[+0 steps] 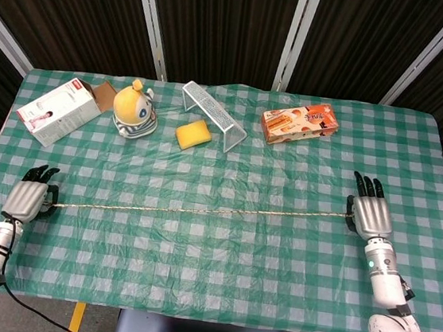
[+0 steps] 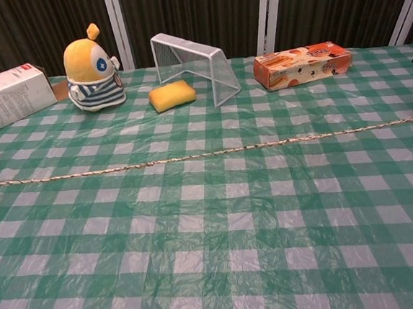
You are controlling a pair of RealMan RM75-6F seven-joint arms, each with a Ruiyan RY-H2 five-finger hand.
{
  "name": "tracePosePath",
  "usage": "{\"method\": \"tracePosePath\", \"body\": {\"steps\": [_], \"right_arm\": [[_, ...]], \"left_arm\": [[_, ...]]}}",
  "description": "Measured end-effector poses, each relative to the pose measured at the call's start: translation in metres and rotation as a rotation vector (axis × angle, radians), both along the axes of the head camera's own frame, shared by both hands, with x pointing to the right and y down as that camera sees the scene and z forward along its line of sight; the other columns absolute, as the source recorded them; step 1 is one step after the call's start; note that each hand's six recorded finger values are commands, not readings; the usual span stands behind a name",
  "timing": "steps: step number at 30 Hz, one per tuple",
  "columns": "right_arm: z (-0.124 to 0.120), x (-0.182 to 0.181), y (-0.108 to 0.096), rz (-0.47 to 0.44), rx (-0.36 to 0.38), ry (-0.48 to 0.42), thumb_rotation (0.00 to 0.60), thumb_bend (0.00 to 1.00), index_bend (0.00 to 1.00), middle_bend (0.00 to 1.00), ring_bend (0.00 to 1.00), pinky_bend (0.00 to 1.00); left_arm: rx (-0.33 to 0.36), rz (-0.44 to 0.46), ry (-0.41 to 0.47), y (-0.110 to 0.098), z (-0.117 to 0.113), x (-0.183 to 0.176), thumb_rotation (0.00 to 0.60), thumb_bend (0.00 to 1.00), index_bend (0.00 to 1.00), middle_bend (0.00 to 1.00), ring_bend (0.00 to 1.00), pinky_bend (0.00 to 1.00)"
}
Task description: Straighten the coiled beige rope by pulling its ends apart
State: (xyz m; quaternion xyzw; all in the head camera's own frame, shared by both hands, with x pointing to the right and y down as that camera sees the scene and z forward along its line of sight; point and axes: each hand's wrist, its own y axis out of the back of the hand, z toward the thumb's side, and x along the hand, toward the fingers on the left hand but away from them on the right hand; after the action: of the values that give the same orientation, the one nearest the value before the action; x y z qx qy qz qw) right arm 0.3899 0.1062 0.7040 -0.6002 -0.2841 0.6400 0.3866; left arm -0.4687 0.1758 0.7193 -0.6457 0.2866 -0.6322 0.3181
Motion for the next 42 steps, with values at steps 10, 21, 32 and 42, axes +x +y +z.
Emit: {"method": "tracePosePath", "body": {"steps": [10,21,32,42], "right_arm": [[0.010,0.003,0.008,-0.001,-0.026,0.004,0.600,0.49,0.79,0.07,0.00,0.00],[0.024,0.001,0.014,-0.005,-0.088,0.012,0.600,0.42,0.16,0.01,0.00,0.00],[0.017,0.010,0.017,0.021,-0.146,0.016,0.600,0.27,0.00,0.00,0.00,0.00],[-0.050,0.004,0.037,0.012,0.002,-0.111,0.600,0.27,0.00,0.00,0.00,0.00]], "left_arm": [[-0.026,0.013,0.022,0.004,0.008,0.008,0.600,0.42,0.66,0.12,0.01,0.11],[-0.052,0.021,0.029,0.009,0.015,0.012,0.600,0.42,0.27,0.09,0.01,0.11],[-0.054,-0.008,0.037,0.009,-0.003,0.001,0.600,0.41,0.00,0.00,0.00,0.11],[0.061,-0.001,0.198,0.017,-0.069,0.012,0.600,0.38,0.00,0.00,0.00,0.08]]}}
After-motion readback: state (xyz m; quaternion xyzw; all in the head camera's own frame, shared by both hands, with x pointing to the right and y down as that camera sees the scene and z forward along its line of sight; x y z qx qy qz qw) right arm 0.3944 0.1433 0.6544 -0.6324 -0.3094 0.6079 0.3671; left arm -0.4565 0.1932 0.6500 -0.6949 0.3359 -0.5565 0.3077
